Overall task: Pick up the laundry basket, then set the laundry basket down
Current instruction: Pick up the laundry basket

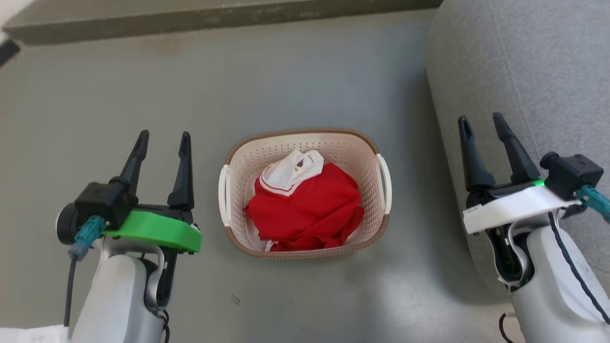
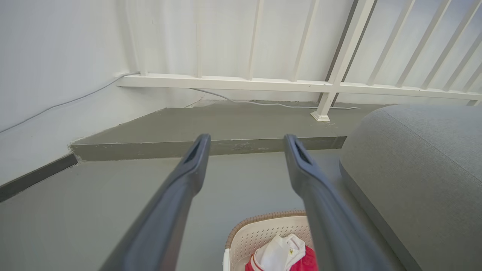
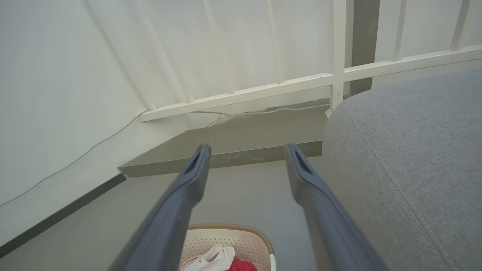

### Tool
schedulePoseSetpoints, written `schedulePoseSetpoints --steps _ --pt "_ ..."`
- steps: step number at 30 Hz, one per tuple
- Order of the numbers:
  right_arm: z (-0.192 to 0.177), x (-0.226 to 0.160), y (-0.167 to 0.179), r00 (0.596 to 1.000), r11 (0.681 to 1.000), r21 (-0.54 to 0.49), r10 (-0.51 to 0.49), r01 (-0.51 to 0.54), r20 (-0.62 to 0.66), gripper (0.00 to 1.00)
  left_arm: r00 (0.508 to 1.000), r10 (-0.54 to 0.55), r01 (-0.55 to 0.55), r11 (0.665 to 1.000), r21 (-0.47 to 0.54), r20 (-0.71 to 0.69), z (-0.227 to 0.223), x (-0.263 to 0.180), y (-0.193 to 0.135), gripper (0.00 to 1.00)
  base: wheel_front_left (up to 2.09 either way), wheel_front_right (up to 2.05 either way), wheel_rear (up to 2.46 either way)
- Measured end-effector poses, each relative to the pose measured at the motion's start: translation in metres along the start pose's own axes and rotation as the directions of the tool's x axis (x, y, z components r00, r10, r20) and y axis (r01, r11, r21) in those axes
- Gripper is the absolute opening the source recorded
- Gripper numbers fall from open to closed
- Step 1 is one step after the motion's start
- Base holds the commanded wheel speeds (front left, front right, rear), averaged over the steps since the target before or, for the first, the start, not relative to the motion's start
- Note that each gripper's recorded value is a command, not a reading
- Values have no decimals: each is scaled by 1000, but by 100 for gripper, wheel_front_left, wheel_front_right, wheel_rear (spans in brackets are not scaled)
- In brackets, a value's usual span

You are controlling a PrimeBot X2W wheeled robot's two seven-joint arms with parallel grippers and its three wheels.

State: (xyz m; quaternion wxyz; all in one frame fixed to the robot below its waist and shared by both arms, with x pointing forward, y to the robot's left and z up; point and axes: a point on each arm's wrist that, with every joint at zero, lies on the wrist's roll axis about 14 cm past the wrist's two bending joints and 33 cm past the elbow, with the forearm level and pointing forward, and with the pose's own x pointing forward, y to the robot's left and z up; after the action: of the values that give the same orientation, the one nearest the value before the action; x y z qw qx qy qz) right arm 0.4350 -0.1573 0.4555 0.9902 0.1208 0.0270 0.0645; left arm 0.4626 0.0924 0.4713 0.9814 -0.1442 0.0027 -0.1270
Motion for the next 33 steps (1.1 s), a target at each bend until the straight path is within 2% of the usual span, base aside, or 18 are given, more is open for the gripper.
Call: schedulePoseSetpoints --steps 15,25,33 --pt "-64 32 -20 988 999 8 -33 35 -149 100 986 -13 7 999 -36 -165 -75 30 10 100 0 0 0" --pt "-125 39 -34 952 997 17 -61 69 -300 100 961 -13 2 999 -41 -277 -126 43 21 100 0 0 0" --pt "-167 53 -33 921 997 36 -46 65 -387 100 931 -8 -9 999 -47 -364 -167 50 31 100 0 0 0"
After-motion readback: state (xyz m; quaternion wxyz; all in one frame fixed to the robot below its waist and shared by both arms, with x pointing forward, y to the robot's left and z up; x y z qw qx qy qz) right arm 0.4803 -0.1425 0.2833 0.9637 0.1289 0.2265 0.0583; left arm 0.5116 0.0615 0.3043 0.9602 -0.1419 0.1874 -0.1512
